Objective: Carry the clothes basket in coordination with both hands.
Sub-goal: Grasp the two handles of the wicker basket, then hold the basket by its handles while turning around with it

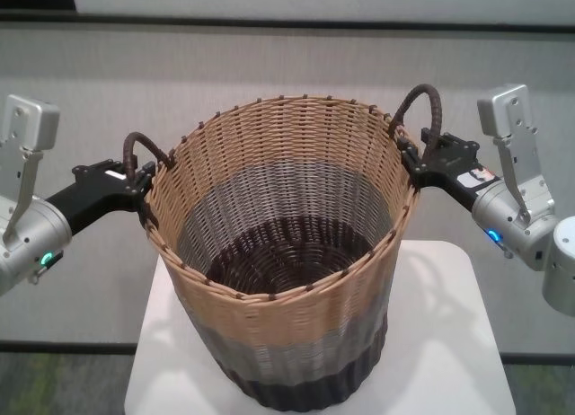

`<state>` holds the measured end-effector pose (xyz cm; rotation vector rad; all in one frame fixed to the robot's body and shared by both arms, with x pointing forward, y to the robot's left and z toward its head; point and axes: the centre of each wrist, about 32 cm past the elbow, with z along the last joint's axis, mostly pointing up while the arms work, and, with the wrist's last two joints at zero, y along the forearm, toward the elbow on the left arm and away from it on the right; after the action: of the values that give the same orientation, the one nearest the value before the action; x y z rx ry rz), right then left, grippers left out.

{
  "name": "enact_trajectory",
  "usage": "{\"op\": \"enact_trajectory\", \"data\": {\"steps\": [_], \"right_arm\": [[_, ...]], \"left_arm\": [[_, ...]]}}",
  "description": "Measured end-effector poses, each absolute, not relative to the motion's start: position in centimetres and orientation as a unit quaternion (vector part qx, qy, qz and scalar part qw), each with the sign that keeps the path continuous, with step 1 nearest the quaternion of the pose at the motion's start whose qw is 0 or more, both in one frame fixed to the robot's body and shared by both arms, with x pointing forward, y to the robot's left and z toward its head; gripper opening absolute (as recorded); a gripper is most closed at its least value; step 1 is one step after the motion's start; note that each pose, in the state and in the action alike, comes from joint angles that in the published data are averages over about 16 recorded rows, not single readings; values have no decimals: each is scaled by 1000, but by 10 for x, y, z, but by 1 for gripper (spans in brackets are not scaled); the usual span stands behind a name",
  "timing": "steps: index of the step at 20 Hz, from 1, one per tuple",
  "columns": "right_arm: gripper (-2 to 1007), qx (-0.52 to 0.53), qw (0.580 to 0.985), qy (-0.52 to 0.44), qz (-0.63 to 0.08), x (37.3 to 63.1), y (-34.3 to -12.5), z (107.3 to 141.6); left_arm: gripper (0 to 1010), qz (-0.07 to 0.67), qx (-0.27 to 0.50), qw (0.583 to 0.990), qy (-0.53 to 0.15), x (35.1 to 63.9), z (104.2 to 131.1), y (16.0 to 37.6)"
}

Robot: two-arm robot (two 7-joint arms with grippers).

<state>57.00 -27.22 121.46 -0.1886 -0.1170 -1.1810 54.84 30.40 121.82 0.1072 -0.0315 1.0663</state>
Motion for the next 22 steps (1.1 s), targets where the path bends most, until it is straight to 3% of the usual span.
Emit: {"op": "enact_trajectory", "data": {"steps": [11, 22], "right_arm": [[84, -89, 825, -55, -556, 570, -272, 1215], [21, -87, 826, -59, -555, 569, -273, 1214]], "left_arm": [[226, 508, 51, 860, -15, 548, 1218, 304], [198, 508, 51, 859, -18, 548, 1219, 304]]}}
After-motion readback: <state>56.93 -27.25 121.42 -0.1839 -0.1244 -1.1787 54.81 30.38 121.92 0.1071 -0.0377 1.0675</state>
